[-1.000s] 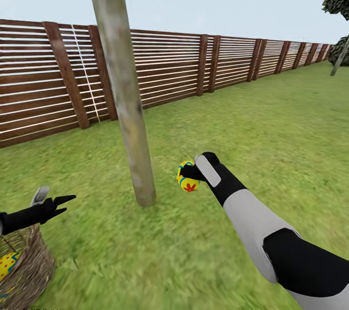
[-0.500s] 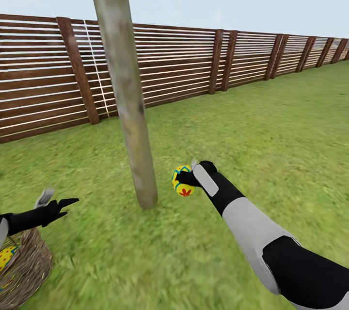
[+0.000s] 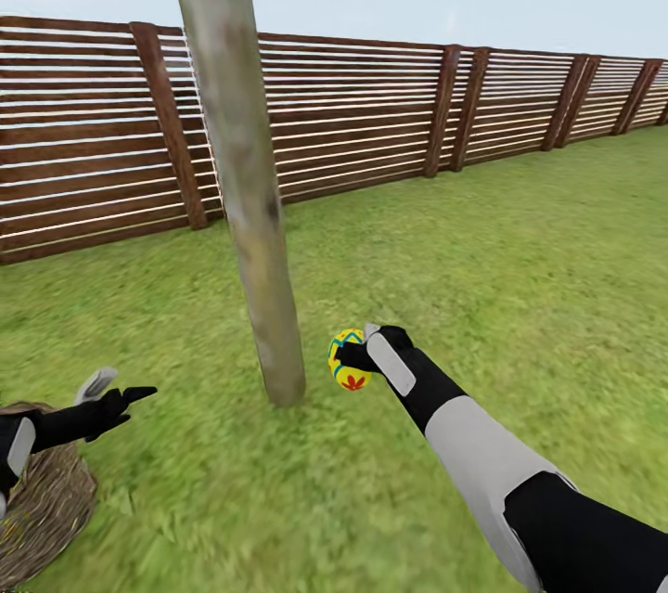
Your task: Take the three Easter eggs out of the wicker basket on the lawn in the garden, then place them on the lawn next to a single tree (choose any tree) so that all three eggs are next to the same tree and none are left in the basket.
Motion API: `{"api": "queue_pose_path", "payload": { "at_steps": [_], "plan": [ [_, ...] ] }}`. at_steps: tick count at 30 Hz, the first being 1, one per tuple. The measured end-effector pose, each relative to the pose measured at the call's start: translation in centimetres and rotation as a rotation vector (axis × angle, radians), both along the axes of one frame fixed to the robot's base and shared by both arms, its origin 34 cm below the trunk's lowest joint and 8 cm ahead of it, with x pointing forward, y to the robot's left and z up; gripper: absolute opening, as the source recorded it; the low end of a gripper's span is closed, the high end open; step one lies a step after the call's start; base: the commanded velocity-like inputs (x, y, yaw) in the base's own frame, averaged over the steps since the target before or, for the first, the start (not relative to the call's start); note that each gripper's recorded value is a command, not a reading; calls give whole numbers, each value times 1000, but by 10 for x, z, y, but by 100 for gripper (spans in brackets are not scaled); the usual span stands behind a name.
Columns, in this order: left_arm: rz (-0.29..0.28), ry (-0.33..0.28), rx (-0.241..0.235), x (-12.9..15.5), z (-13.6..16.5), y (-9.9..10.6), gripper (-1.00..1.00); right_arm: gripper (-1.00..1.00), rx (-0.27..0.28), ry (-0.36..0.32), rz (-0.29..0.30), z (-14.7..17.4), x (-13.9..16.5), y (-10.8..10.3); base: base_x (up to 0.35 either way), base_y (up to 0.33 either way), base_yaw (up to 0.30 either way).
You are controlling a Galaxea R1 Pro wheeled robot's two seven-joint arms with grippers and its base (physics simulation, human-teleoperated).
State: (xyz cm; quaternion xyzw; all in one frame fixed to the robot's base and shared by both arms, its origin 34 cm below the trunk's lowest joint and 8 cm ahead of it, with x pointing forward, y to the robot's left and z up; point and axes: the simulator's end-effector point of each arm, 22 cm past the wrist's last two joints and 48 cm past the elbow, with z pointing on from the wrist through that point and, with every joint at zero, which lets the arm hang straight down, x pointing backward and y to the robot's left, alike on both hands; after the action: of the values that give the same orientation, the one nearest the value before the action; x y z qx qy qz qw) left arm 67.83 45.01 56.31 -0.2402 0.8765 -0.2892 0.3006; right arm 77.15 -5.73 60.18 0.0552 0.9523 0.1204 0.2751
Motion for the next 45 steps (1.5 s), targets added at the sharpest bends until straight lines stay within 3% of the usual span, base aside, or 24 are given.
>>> {"api": "queue_pose_path", "payload": {
  "at_steps": [11,18,25,32,36,39,45],
  "plan": [
    [34,48,29,-3,-18,5,100,-100,-2,12,0,-10,-1,0,214,-214,128],
    [41,69,38,-5,-27,5,100,-100,-21,-47,-56,-19,7,-11,214,-209,2],
    [69,57,19,-4,-24,10,100,-100,-94,-67,-29,-26,5,-18,19,57,0],
    [66,48,7,-4,-26,8,100,-100,-102,-68,-27,-31,4,-20,0,3,0],
    [65,40,-23,-5,-30,5,100,-100,-102,-68,-27,-39,2,-20,0,0,0],
    [80,49,-100,-11,-29,5,100,-100,-102,-68,-27,-46,1,-20,0,0,0],
    [72,72,-207,-20,-27,-1,100,-100,-101,-73,-26,-56,-2,-19,0,0,0]
  ]
}}
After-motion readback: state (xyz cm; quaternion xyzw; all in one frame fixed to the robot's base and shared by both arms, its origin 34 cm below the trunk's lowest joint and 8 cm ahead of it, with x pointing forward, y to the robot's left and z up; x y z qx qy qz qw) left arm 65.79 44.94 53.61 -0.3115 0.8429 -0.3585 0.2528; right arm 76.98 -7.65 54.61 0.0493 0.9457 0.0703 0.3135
